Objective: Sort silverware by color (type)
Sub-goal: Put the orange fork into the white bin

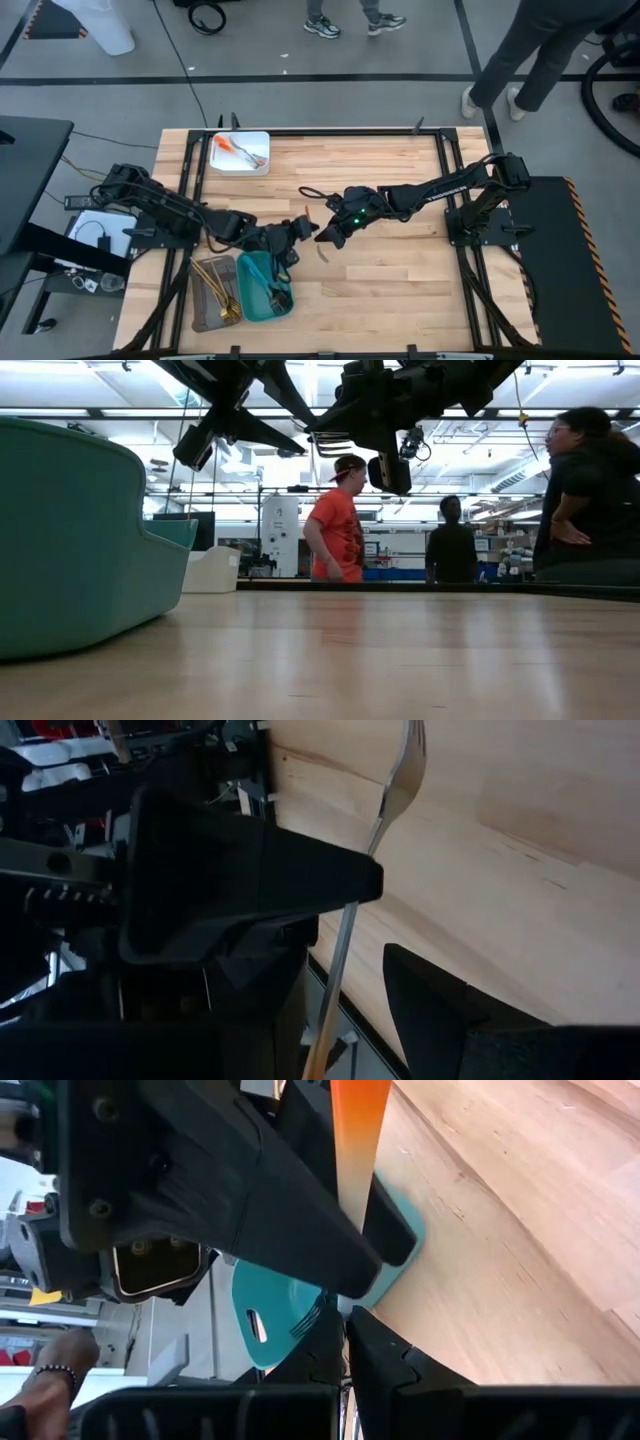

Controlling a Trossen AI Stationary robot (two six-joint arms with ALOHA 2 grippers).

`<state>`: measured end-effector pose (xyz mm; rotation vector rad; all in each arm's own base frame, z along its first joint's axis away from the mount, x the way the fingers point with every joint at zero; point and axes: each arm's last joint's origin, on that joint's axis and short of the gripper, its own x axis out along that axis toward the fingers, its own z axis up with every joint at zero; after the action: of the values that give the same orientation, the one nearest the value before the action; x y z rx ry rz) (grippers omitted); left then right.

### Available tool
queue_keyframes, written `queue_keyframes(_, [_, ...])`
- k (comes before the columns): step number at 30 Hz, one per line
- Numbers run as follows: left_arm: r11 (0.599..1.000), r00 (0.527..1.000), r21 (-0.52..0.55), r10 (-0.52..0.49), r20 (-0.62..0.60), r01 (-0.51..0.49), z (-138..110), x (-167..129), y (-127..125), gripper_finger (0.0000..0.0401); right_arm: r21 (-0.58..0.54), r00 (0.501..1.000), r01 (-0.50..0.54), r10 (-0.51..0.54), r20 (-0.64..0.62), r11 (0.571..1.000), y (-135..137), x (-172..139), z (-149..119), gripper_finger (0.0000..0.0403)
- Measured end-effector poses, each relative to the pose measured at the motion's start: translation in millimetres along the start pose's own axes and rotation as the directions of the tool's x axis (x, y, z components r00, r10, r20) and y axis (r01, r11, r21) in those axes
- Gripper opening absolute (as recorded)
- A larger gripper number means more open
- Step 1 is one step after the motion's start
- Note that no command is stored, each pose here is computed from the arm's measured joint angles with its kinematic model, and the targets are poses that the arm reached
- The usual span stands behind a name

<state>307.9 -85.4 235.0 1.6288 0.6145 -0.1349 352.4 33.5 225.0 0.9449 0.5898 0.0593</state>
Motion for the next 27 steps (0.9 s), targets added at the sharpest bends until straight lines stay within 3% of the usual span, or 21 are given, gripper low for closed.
queue_keyframes(4, [1.0,1.0,0.0,0.0,0.001,0.0,0.0,0.0,0.1,0.0129,0.0,1.0,0.001,-0.001,0.0,1.0,-0.1,0.1,-0.1,0.0016])
queue_keyframes(14, [1.0,1.0,0.003,-0.005,0.0,0.005,-0.1,0.0,-0.8,0.0016,-0.006,1.0,0.004,-0.004,-0.002,1.0,-0.5,0.2,-0.3,0.0016])
queue_keyframes(21, [1.0,1.0,-0.001,-0.016,0.026,0.016,0.6,-0.2,-1.6,0.0012,-0.027,1.0,0.001,-0.001,-0.002,1.0,-0.4,0.2,-0.2,0.0016])
queue_keyframes(27, [0.992,0.995,-0.087,-0.096,0.011,0.096,-1.3,-1.2,-8.8,0.0012,-0.078,0.999,0.029,-0.027,0.03,0.997,-2.3,0.6,1.2,0.004])
